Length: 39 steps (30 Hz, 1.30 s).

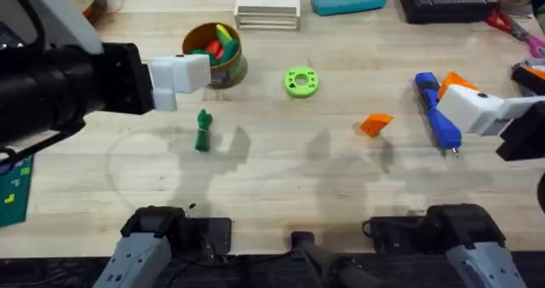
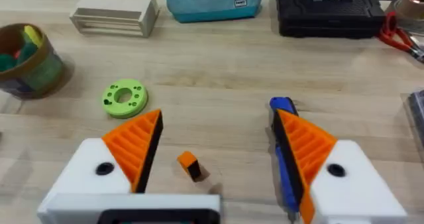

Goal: Pick up the gripper from the table and insert it into the empty holder that is missing its gripper. Then pick up a screw, insert it into the mounting hole, and use the screwdriver to tighten it. Finally, clean up the table by picking up the vegetable and placing it into the bucket.

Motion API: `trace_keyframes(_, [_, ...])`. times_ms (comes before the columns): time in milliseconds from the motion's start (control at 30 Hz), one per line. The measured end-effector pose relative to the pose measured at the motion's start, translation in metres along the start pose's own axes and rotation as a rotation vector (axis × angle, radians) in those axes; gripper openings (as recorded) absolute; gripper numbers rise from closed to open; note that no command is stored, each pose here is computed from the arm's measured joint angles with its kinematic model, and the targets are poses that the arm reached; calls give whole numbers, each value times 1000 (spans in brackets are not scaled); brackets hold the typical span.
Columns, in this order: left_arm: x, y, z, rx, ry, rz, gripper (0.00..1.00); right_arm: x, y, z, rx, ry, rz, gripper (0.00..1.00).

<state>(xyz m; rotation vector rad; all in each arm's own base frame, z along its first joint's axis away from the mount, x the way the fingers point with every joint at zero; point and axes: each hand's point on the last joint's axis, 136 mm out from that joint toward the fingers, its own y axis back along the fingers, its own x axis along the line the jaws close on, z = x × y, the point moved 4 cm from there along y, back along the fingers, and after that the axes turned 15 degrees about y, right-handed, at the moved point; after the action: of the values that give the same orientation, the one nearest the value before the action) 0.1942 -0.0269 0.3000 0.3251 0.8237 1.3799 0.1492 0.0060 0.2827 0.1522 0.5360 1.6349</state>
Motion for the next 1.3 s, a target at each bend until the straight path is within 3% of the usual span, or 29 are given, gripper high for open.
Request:
trace_keyframes(200, [-4,0,0,2,25,-29,986,0,0,0,0,0,0,991])
trace_keyframes(300, [-13,1,15,-65,15,-83,986,0,0,0,0,0,0,990])
trace_keyframes(333, [-18,0,23,-104,-4,-116,987,0,0,0,0,0,0,990])
trace_keyframes(367, [-33,-8,37,-198,-82,-222,987,0,0,0,0,0,0,990])
trace_keyframes(400, [-37,-12,35,-213,-104,-255,987,0,0,0,0,0,0,990])
trace_keyframes(567, [-54,-32,-4,-267,-213,-416,987,0,0,0,0,0,0,992])
trace_keyframes(800, [-72,-17,-62,-408,-352,-646,987,0,0,0,0,0,0,991])
trace_keyframes(833, [-74,-21,-83,-442,-385,-719,987,0,0,0,0,0,0,991])
trace_keyframes(1100, [-70,-55,-134,-499,-433,-836,987,0,0,0,0,0,0,990])
trace_keyframes(1300, [-70,-70,-162,-368,-446,-855,987,0,0,0,0,0,0,991])
